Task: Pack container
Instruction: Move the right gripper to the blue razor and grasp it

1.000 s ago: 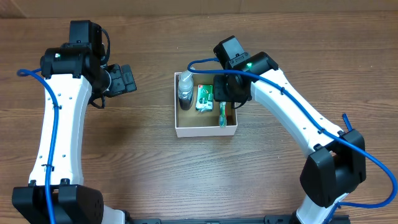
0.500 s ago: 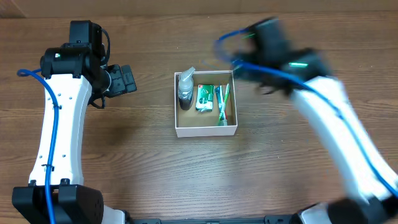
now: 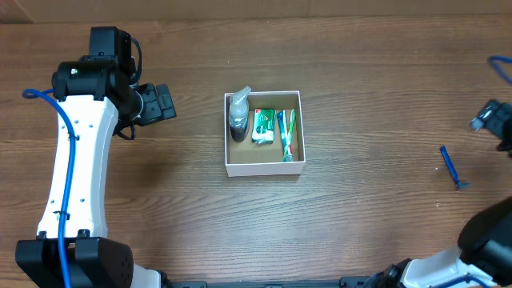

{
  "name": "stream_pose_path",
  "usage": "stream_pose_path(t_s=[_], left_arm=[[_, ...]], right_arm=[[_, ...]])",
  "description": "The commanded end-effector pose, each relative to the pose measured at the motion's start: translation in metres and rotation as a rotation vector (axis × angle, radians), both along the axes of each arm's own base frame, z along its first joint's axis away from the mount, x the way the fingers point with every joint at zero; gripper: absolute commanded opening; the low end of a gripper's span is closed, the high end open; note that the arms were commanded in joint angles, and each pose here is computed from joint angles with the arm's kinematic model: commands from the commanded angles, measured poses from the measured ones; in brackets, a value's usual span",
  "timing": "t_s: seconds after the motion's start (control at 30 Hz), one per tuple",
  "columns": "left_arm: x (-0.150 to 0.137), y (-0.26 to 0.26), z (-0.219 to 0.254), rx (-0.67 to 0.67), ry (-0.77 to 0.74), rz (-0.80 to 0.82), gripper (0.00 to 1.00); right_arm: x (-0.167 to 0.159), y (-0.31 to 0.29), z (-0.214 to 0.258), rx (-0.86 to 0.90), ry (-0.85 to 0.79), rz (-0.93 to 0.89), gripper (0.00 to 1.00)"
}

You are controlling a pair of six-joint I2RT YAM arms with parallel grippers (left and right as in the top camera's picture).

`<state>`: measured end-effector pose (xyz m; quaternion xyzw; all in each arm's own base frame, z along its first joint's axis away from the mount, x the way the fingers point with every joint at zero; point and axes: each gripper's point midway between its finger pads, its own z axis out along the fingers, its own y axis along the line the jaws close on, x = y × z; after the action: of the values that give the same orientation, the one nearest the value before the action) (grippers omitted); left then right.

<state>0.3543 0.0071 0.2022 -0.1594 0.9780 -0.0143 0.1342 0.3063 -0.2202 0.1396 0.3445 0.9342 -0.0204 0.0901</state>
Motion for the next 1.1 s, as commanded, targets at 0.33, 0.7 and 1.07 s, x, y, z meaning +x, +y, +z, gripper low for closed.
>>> stream_pose_path(t_s=[0.33, 0.7, 1.07], left_arm=[[0.000, -0.001, -0.002, 0.009, 0.003, -0.040, 1.00], [0.000, -0.001, -0.002, 0.009, 0.004, -0.039, 1.00], [-0.003, -0.001, -0.003, 0.008, 0.017, -0.040, 1.00]], right_arm=[[0.000, 0.002, -0.106, -0.063, 0.031, 0.434, 0.95], [-0.003, 0.016, -0.145, 0.047, 0.065, 0.494, 0.91], [-0.002, 0.025, -0.145, 0.103, 0.041, 0.412, 0.22]])
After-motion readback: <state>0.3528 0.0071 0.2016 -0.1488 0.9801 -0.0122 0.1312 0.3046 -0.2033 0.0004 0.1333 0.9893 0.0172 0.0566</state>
